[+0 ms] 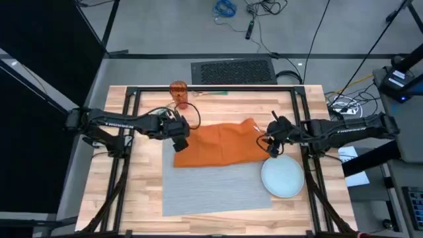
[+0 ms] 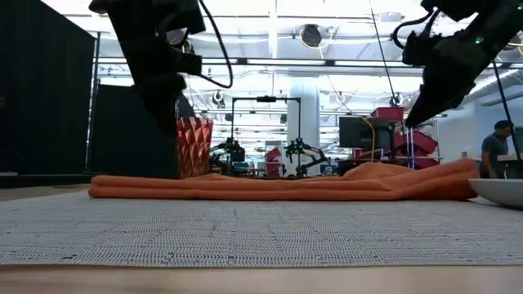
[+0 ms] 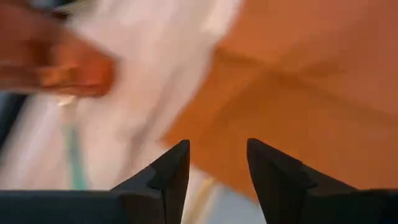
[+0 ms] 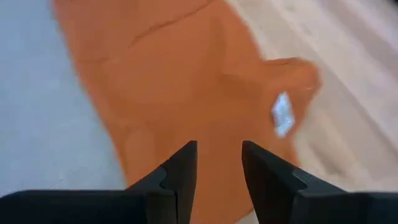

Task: Set table place
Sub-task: Fold the orange table napkin

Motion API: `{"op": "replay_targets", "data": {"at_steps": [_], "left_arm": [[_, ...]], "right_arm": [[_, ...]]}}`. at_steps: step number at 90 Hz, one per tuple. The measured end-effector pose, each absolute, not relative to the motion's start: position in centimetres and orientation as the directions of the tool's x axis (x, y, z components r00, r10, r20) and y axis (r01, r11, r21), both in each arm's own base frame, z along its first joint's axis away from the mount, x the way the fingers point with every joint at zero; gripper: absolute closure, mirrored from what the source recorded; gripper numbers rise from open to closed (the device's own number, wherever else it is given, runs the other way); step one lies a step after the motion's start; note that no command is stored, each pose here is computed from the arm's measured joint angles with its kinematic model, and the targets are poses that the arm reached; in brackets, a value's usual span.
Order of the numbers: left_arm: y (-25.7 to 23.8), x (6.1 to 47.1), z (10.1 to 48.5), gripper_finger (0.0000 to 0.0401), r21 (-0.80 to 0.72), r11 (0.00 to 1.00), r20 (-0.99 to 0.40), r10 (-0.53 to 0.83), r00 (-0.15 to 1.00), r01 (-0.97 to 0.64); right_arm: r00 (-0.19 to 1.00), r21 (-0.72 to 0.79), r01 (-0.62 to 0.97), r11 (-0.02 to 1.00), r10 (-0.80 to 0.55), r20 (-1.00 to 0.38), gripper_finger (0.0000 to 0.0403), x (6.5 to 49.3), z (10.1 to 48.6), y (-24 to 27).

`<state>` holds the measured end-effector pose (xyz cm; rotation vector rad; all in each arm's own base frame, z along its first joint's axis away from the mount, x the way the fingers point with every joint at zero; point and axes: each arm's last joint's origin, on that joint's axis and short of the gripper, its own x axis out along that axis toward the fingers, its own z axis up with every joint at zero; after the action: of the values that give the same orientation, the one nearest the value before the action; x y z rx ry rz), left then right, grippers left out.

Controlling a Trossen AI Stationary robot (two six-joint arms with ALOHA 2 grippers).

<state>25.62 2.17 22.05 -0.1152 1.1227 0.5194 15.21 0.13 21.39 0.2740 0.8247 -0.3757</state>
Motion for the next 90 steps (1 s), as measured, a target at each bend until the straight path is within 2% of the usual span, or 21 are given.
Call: {"op": "replay_targets", "data": {"at_steps": [16, 29, 45, 66, 90], "left_arm": [[0.7, 26.9, 21.9, 0.0254, 0.034, 0.934, -0.877, 0.199, 0.437, -0.356], [0.4, 28.0, 20.3, 0.0254, 0.031, 0.941, -0.893, 0.177, 0.413, -0.337], [0.4, 29.5, 17.5, 0.0254, 0.006, 0.946, -0.918, 0.134, 0.373, -0.325], [0.4, 29.7, 15.8, 0.0254, 0.027, 0.951, -0.946, 0.124, 0.299, -0.307], [-0.3, 29.5, 15.8, 0.0254, 0.009, 0.953, -0.955, 0.098, 0.280, -0.304]], "right_arm": [[0.597, 0.120, 0.412, 0.903, -0.168, -0.784, 0.0289, 14.8, 21.1, 1.4], [0.598, 0.144, 0.400, 0.905, -0.138, -0.789, 0.0289, 14.6, 20.5, 2.2], [0.554, 0.147, 0.436, 0.888, -0.136, -0.821, 0.0289, 13.8, 17.7, 2.2], [0.752, 0.269, 0.314, 0.910, -0.066, -0.656, 0.0289, 15.1, 18.1, 2.6], [0.810, 0.294, 0.251, 0.922, -0.034, -0.586, 0.0289, 15.3, 19.0, 2.7]]}}
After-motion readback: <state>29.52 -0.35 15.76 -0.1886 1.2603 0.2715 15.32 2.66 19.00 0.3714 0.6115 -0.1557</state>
